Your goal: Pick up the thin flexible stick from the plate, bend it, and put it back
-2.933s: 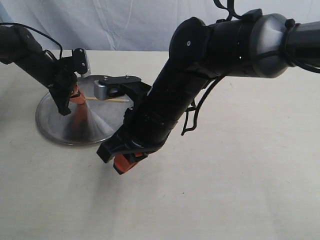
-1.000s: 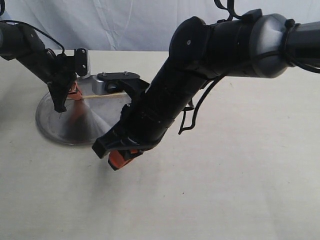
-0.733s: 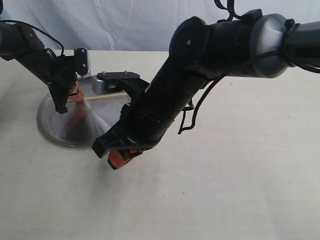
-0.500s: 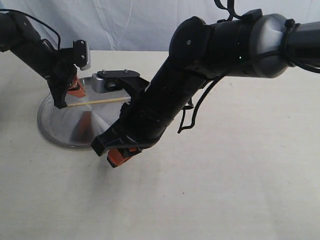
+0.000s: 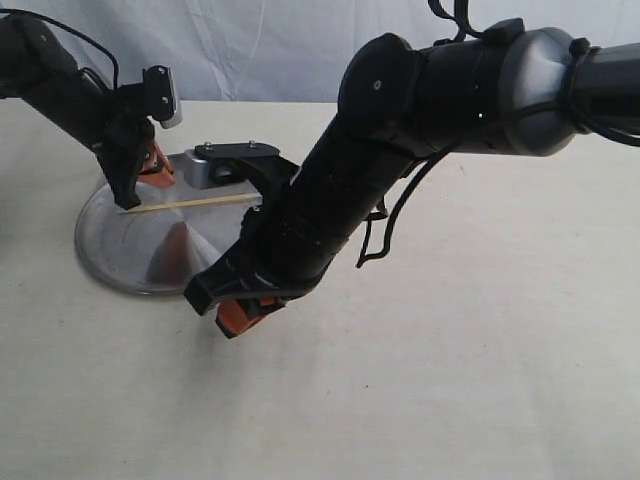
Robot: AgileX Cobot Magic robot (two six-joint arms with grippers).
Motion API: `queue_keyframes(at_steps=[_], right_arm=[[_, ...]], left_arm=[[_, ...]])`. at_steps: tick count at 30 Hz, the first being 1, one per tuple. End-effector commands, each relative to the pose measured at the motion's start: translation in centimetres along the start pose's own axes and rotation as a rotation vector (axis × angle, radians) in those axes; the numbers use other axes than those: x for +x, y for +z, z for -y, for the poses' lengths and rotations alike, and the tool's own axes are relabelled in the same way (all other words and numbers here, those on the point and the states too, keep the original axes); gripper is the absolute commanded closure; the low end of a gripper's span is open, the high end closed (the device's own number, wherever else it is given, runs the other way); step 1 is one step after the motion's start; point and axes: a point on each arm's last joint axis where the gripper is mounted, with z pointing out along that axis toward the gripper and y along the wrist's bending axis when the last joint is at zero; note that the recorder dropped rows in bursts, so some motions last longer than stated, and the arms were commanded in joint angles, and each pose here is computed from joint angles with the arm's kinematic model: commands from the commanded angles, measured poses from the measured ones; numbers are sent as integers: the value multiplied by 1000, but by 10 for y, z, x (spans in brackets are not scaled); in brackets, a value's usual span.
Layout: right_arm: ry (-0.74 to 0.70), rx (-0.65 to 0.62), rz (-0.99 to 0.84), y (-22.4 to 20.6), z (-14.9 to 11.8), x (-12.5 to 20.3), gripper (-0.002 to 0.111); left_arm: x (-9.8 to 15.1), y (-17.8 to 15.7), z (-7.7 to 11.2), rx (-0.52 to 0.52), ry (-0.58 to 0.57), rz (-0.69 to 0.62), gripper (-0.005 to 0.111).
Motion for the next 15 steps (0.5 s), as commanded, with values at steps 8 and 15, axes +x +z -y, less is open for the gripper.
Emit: queue_keyframes(at_steps=[8, 15], right_arm=[[-15, -4, -1, -3, -2, 1, 89], [-12, -6, 0, -3, -3, 1, 89]], left_arm=[[8, 26, 9, 70, -42, -35, 75], [26, 46, 18, 144, -28, -132, 77]])
